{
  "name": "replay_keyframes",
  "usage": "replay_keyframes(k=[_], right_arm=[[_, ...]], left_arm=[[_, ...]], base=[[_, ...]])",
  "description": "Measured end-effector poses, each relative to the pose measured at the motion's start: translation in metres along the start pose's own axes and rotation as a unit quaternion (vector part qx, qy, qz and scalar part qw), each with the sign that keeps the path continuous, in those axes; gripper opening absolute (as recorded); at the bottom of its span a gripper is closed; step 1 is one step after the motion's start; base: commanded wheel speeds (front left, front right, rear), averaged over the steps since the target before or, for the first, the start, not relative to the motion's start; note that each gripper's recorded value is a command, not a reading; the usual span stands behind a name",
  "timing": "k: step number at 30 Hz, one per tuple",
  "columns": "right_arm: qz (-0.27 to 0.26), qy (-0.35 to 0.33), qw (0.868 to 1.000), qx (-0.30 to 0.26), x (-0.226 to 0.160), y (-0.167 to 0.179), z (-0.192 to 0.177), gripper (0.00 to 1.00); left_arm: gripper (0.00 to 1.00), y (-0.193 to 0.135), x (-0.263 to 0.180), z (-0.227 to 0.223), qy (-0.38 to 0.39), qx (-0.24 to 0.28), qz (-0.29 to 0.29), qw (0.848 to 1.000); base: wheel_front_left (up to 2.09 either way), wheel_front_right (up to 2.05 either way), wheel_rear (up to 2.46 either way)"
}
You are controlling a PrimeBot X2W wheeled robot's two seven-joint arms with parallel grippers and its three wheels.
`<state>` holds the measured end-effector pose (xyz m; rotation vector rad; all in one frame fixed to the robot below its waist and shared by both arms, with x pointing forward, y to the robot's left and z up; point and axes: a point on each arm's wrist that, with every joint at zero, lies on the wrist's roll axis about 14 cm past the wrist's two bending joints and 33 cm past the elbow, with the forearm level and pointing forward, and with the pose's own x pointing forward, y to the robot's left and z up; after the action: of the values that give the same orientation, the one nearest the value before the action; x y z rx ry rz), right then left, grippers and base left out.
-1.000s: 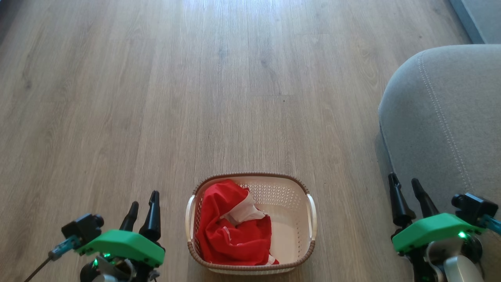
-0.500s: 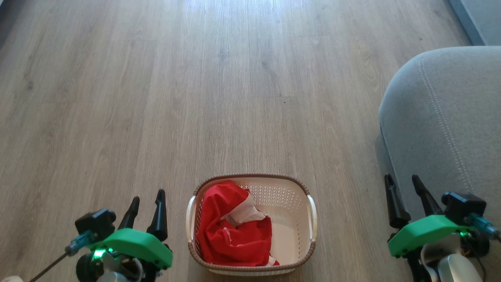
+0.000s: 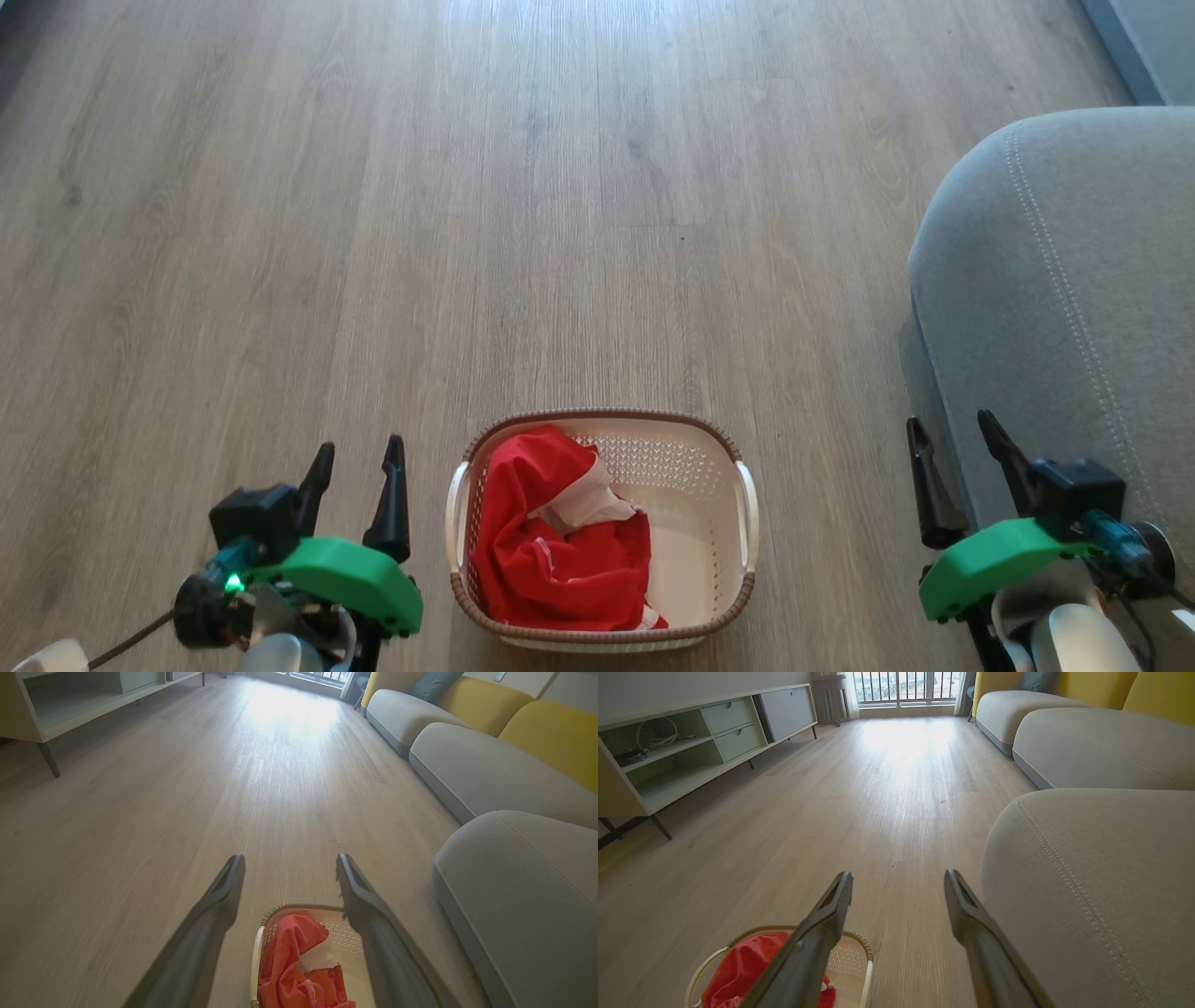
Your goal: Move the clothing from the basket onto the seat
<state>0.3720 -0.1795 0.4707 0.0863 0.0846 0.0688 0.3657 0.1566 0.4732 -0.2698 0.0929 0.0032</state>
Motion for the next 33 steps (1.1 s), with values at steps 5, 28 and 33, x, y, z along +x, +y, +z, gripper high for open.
replay_keyframes(k=[5,28,33], right_arm=[[0.005,-0.006,1.000,-0.023,0.000,0.002,0.002,1.00],[0.013,-0.036,0.992,-0.117,0.001,0.003,0.014,1.00],[0.013,-0.037,0.992,-0.120,0.002,0.003,0.015,1.00]], left_arm=[[1.00,0.000,0.000,0.005,-0.013,0.033,-0.001,0.999],[1.00,-0.012,-0.002,0.014,-0.054,0.155,-0.029,0.986],[1.00,-0.011,-0.002,0.013,-0.051,0.157,-0.028,0.986]], base=[[0.00,0.00,0.00],[0.00,0.00,0.00],[0.00,0.00,0.00]])
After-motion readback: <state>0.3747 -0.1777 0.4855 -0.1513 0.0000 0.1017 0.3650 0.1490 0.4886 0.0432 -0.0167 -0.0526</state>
